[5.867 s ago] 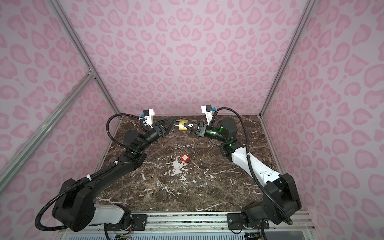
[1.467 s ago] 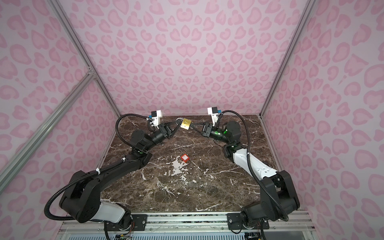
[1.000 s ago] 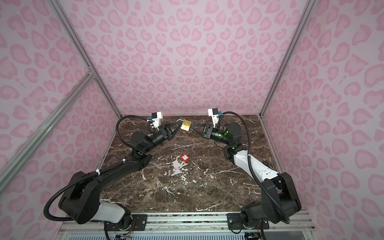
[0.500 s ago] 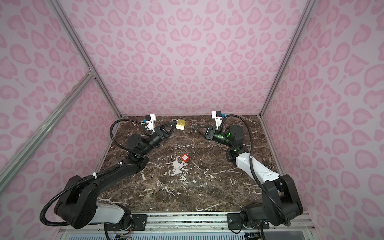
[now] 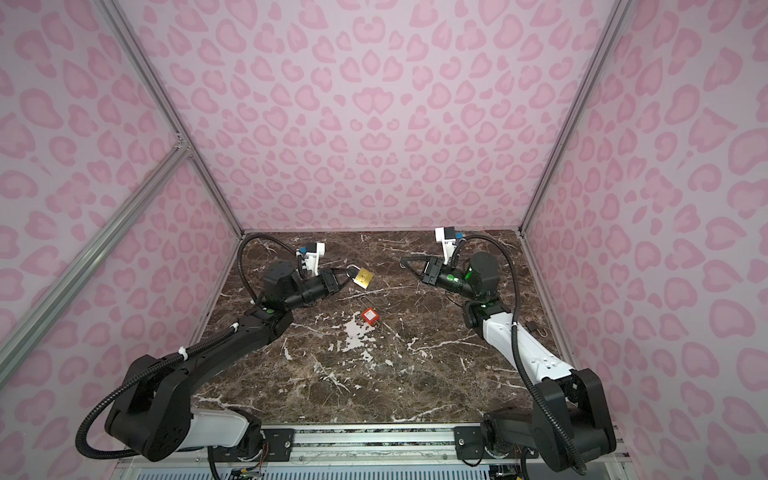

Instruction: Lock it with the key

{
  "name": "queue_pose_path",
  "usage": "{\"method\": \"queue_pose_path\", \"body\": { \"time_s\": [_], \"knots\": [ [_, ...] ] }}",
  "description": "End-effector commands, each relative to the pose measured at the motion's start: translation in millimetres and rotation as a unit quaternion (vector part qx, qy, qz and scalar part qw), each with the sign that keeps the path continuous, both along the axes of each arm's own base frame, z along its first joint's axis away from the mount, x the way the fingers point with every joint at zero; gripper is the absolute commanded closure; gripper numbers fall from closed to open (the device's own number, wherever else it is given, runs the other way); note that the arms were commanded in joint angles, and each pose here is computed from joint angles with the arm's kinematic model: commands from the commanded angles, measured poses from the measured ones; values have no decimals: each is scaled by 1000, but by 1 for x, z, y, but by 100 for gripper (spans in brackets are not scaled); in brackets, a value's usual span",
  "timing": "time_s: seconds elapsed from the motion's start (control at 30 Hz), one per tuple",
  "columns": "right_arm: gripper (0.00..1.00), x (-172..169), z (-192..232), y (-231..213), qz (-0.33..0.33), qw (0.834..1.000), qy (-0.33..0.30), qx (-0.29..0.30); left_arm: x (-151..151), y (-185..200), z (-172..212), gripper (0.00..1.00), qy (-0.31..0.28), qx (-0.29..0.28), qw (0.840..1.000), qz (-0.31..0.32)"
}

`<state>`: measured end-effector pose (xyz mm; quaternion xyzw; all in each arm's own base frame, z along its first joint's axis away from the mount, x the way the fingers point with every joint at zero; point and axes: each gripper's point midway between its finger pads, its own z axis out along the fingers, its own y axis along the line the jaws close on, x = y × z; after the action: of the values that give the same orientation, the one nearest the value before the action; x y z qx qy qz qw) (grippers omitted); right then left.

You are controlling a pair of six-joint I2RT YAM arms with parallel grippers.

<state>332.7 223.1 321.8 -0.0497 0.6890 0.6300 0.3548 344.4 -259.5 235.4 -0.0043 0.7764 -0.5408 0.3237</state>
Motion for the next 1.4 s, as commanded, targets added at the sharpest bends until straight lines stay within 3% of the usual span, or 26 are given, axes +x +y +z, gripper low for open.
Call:
{"method": "queue_pose_path", "body": {
  "time_s": [0.0,0.23,0.4,0.97,1.37],
  "knots": [
    [100,-4,-15,0,9,1000,9,-24,-25,-1,-49,97,26,100,993,-62],
    [100,-11,-32,-3,2,999,27,-39,-56,-19,-99,97,63,157,973,-154],
    [100,-17,-42,-6,-2,998,36,-55,-76,-26,-139,98,107,196,949,-223],
    [100,-22,-51,-9,-9,996,45,-70,-86,-35,-185,98,128,223,928,-269],
    [100,-25,-55,-12,-14,996,52,-73,-83,-36,-196,71,135,229,925,-272]
  ]
}}
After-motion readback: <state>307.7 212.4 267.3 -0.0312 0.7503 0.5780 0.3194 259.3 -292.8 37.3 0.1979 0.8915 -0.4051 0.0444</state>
